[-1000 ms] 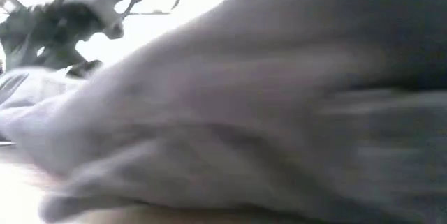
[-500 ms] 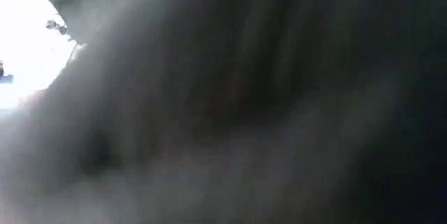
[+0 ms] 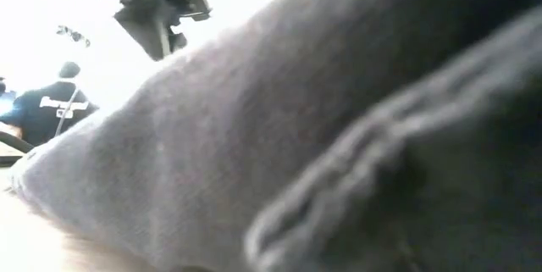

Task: Fold laundry
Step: Fold the black pants

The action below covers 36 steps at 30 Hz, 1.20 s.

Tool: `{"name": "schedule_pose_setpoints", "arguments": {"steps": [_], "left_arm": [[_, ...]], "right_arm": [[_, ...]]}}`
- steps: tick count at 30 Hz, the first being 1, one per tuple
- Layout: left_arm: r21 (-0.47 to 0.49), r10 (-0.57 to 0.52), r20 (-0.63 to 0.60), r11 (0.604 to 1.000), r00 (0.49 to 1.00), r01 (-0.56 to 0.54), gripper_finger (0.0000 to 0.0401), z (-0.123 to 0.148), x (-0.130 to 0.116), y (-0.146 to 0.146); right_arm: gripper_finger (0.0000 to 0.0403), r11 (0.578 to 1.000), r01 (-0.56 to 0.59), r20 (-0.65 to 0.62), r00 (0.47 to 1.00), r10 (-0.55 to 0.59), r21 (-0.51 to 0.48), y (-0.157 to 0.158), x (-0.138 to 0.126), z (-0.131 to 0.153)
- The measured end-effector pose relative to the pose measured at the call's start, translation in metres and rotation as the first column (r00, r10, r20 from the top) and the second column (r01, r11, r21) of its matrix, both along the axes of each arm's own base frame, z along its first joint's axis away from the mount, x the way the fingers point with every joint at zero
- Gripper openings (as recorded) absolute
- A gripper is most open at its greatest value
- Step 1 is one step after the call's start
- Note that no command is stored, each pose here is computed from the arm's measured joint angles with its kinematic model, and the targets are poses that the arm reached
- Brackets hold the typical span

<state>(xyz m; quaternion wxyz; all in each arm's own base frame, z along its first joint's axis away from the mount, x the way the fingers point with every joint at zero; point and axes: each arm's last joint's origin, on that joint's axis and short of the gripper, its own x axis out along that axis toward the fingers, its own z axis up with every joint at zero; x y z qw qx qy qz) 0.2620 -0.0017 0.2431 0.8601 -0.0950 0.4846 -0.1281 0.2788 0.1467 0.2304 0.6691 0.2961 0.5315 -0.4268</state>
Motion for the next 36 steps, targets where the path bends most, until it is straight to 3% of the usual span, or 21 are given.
{"name": "schedule_pose_setpoints", "arguments": {"steps": [4,8,14,20,24,29,32,34,36], "left_arm": [[-0.026,0.104,0.086,0.994,0.991,-0.102,0.0105,0.005,0.008,0.017],[-0.056,0.209,0.109,0.977,0.972,-0.204,0.0105,0.008,0.009,0.035],[0.015,0.306,0.043,0.952,0.951,-0.307,0.0105,0.003,0.003,0.047],[0.086,0.365,-0.077,0.93,0.928,-0.358,0.0105,-0.004,-0.007,0.047],[0.146,0.427,-0.127,0.901,0.895,-0.409,0.0105,-0.006,-0.013,0.048],[0.147,0.47,-0.135,0.88,0.872,-0.452,0.0105,-0.006,-0.013,0.048],[0.134,0.497,-0.142,0.867,0.856,-0.48,0.0105,-0.006,-0.013,0.048],[0.123,0.517,-0.148,0.856,0.843,-0.503,0.0105,-0.006,-0.013,0.048],[0.115,0.532,-0.153,0.847,0.833,-0.52,0.0105,-0.006,-0.013,0.048]], "right_arm": [[0.0007,0.997,0.054,0.051,0.997,-0.051,-0.053,-0.059,0.01,-0.009],[0.0026,0.989,0.149,0.124,0.981,-0.146,-0.011,-0.12,0.012,-0.026],[0.0123,0.988,0.111,0.256,0.957,-0.136,0.111,-0.185,0.012,-0.041],[0.0239,0.988,0.044,0.342,0.935,-0.092,0.146,-0.219,0.025,-0.058],[0.0267,0.988,0.035,0.331,0.94,-0.083,0.149,-0.231,0.033,-0.075],[0.0229,0.983,-0.025,0.3,0.953,-0.031,0.182,-0.235,0.045,-0.09],[0.0154,0.966,-0.116,0.327,0.944,0.036,0.229,-0.236,0.053,-0.092],[0.0081,0.95,-0.189,0.362,0.928,0.09,0.247,-0.235,0.056,-0.092],[0.0025,0.921,-0.303,0.457,0.874,0.166,0.246,-0.234,0.063,-0.087]]}}
